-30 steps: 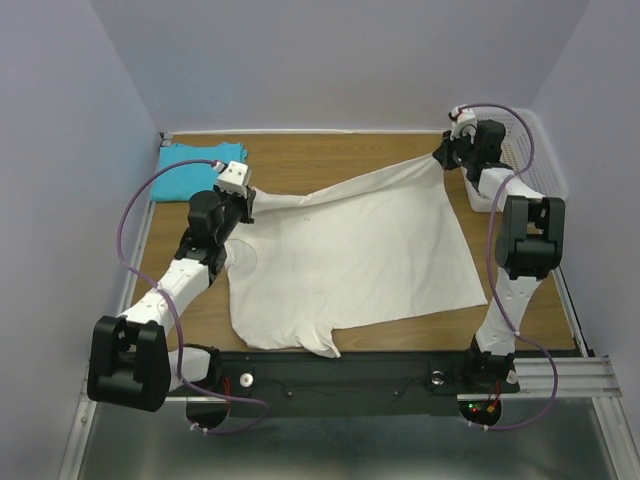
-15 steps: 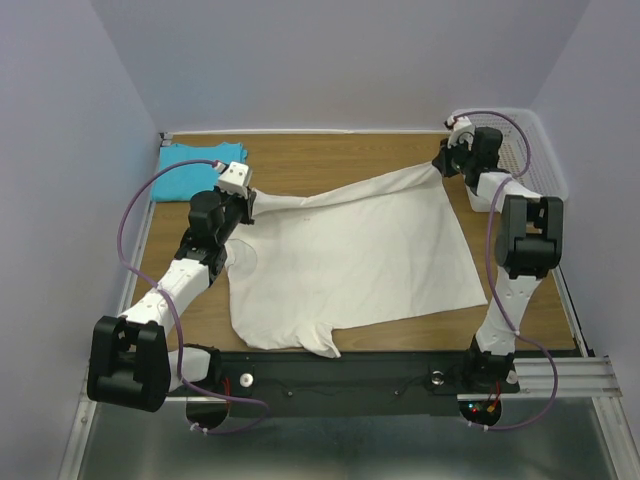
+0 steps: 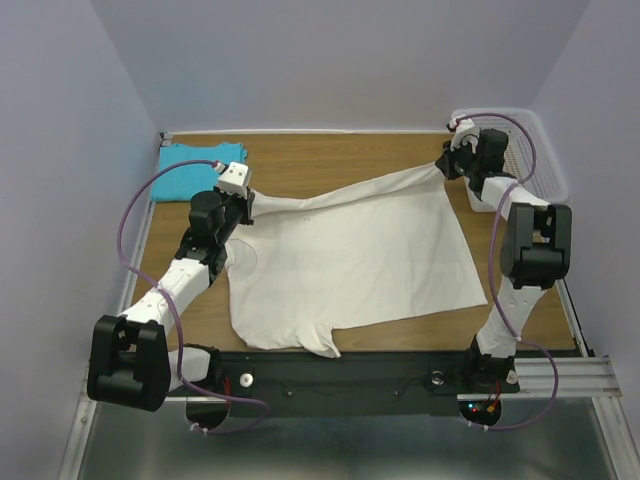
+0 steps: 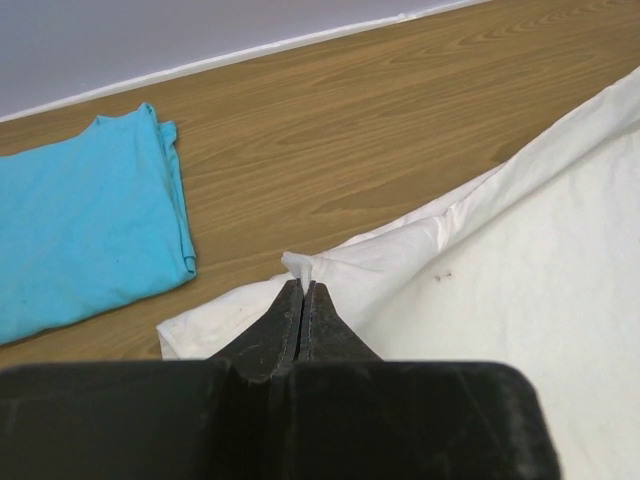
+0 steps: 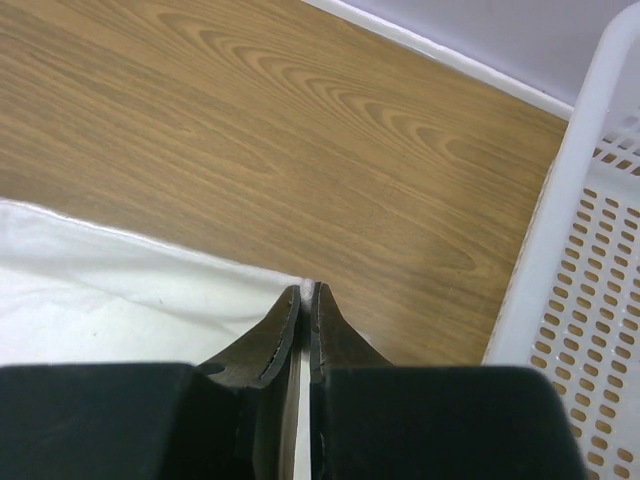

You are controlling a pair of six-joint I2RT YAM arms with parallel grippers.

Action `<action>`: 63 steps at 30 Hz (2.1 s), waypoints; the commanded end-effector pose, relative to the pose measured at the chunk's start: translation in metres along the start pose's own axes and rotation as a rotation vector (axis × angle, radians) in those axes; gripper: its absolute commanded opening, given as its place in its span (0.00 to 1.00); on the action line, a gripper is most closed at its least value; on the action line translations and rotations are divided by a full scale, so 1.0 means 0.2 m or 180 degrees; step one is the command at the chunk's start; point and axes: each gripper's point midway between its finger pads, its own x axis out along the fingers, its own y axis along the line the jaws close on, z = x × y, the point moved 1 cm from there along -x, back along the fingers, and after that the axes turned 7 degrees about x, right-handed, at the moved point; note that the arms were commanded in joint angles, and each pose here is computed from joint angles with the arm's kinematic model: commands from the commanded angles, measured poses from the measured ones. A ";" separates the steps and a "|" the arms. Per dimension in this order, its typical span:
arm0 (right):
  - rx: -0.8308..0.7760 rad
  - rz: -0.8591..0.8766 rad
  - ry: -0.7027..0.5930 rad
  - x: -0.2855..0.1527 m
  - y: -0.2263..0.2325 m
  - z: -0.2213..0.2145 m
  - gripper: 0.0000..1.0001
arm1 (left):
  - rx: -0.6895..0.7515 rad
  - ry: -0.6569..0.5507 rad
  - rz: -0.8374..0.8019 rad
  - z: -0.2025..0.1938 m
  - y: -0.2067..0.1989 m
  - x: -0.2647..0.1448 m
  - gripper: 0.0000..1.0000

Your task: Fold and stack the t-shirts

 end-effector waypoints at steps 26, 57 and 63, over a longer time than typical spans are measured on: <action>-0.0259 -0.0109 -0.0183 -0.10 -0.01 0.09 0.10 | 0.0093 -0.0092 -0.0013 0.04 0.00 -0.01 0.00; -0.0332 0.0108 -0.0342 -0.25 0.11 0.24 0.48 | 0.0107 -0.0099 -0.0155 0.04 -0.04 -0.01 0.00; -0.0133 0.0386 -0.0206 -0.26 0.20 0.18 0.48 | 0.0156 -0.0074 -0.0219 0.03 -0.06 -0.04 0.00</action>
